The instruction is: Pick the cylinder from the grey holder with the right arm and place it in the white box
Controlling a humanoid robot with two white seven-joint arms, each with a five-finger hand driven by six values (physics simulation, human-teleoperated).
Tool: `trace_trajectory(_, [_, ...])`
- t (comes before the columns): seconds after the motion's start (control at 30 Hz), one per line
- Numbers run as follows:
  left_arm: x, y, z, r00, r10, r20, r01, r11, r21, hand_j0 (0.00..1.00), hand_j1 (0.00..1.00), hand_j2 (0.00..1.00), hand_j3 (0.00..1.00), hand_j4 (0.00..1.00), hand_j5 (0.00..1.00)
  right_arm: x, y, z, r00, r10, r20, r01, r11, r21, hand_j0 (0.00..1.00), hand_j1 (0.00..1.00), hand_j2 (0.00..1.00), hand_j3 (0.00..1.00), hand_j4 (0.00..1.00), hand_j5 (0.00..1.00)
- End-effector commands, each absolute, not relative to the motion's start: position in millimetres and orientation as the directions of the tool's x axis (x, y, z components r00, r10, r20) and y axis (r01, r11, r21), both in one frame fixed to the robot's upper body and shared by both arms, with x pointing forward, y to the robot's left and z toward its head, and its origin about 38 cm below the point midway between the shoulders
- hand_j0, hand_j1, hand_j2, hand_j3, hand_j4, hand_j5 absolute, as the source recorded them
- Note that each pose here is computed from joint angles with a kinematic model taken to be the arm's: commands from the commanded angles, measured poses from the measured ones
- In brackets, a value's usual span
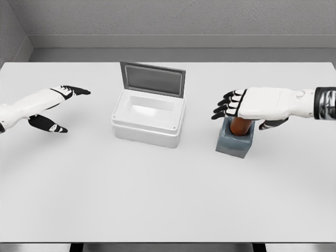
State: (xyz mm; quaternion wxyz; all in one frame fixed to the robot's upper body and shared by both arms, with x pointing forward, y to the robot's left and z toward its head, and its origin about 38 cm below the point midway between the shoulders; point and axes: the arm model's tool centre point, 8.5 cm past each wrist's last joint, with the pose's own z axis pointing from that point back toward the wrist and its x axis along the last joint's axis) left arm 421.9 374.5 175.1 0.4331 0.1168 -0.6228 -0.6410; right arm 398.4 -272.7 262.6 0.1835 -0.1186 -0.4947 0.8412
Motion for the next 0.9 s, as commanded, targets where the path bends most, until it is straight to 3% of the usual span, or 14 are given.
trace_trajectory(0.0, [421.9, 374.9, 175.5, -0.595, -0.700, 0.395, 0.411, 0.157, 0.898, 1.00, 1.00, 1.00, 1.00, 1.00, 1.00, 398.6, -271.7, 261.6, -0.904, 0.427, -0.010, -0.196, -0.437, -0.878, 1.00, 1.00, 1.00, 1.00, 1.00, 1.00])
trace_trajectory(0.4, [421.6, 374.9, 174.9, -0.594, -0.700, 0.395, 0.412, 0.157, 0.898, 1.00, 1.00, 1.00, 1.00, 1.00, 1.00, 398.6, -272.2, 261.7, -0.904, 0.428, -0.011, -0.197, -0.438, -0.877, 0.98, 0.98, 0.98, 0.98, 0.98, 0.98])
trace_trajectory(0.6, [421.4, 374.7, 174.4, -0.594, -0.700, 0.396, 0.413, 0.156, 0.897, 1.00, 1.00, 1.00, 1.00, 1.00, 1.00, 398.6, -271.7, 261.6, -0.904, 0.427, -0.010, -0.196, -0.437, -0.878, 0.80, 0.80, 0.80, 0.80, 0.80, 0.80])
trace_trajectory(0.7, [421.4, 374.7, 174.4, -0.594, -0.700, 0.396, 0.413, 0.156, 0.897, 1.00, 1.00, 1.00, 1.00, 1.00, 1.00, 398.6, -271.7, 261.6, -0.904, 0.427, -0.010, -0.196, -0.437, -0.878, 0.65, 0.65, 0.65, 0.65, 0.65, 0.65])
trace_trajectory(0.87, [421.4, 374.8, 174.4, -0.594, -0.700, 0.396, 0.413, 0.156, 0.897, 1.00, 1.00, 1.00, 1.00, 1.00, 1.00, 397.9, -267.7, 257.4, -0.908, 0.419, 0.002, -0.202, -0.435, -0.878, 0.58, 0.58, 0.58, 0.58, 0.58, 0.58])
